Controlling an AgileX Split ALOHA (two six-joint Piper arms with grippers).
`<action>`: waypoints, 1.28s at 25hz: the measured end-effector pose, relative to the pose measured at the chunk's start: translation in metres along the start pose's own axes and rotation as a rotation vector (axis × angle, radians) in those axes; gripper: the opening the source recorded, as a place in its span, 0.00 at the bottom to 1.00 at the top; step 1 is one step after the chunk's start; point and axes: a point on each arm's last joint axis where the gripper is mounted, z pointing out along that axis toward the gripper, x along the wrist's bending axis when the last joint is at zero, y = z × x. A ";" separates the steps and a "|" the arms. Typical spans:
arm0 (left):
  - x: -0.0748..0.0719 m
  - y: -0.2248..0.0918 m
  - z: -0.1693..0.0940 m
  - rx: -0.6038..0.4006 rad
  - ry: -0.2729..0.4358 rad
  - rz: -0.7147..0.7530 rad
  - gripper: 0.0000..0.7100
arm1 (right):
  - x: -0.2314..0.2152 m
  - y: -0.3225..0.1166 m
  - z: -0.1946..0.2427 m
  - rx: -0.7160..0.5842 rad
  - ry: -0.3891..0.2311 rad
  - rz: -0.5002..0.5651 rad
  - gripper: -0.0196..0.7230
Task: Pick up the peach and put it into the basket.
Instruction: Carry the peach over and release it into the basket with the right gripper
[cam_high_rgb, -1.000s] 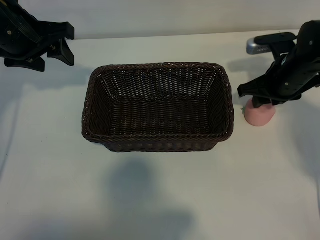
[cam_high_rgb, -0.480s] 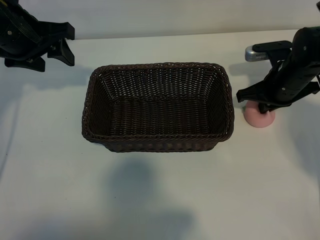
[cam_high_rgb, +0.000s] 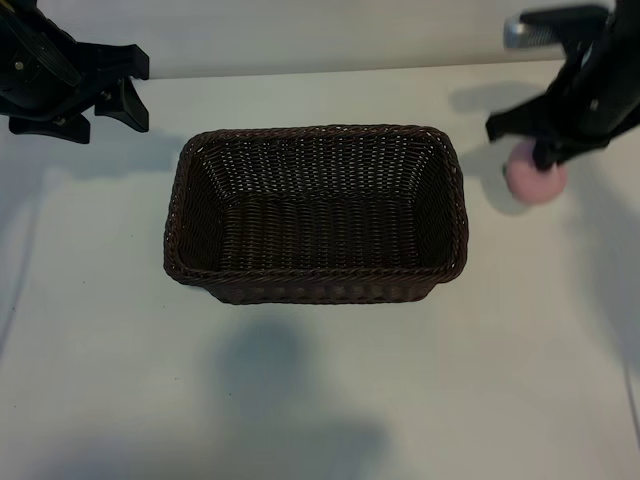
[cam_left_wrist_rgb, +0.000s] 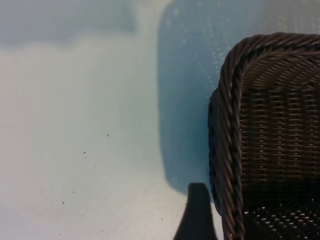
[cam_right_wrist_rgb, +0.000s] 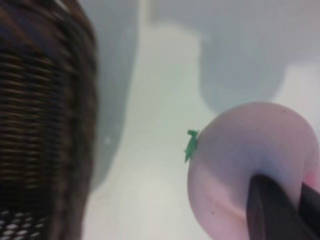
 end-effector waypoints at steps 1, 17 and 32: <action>0.000 0.000 0.000 0.000 0.000 0.000 0.84 | 0.001 0.003 -0.010 -0.013 0.004 -0.001 0.08; 0.000 0.000 0.000 0.001 0.000 0.000 0.84 | 0.119 -0.008 -0.043 -0.037 0.242 -0.197 0.08; 0.000 0.000 0.000 0.001 -0.001 -0.001 0.84 | 0.168 -0.008 0.050 -0.016 0.251 -0.280 0.11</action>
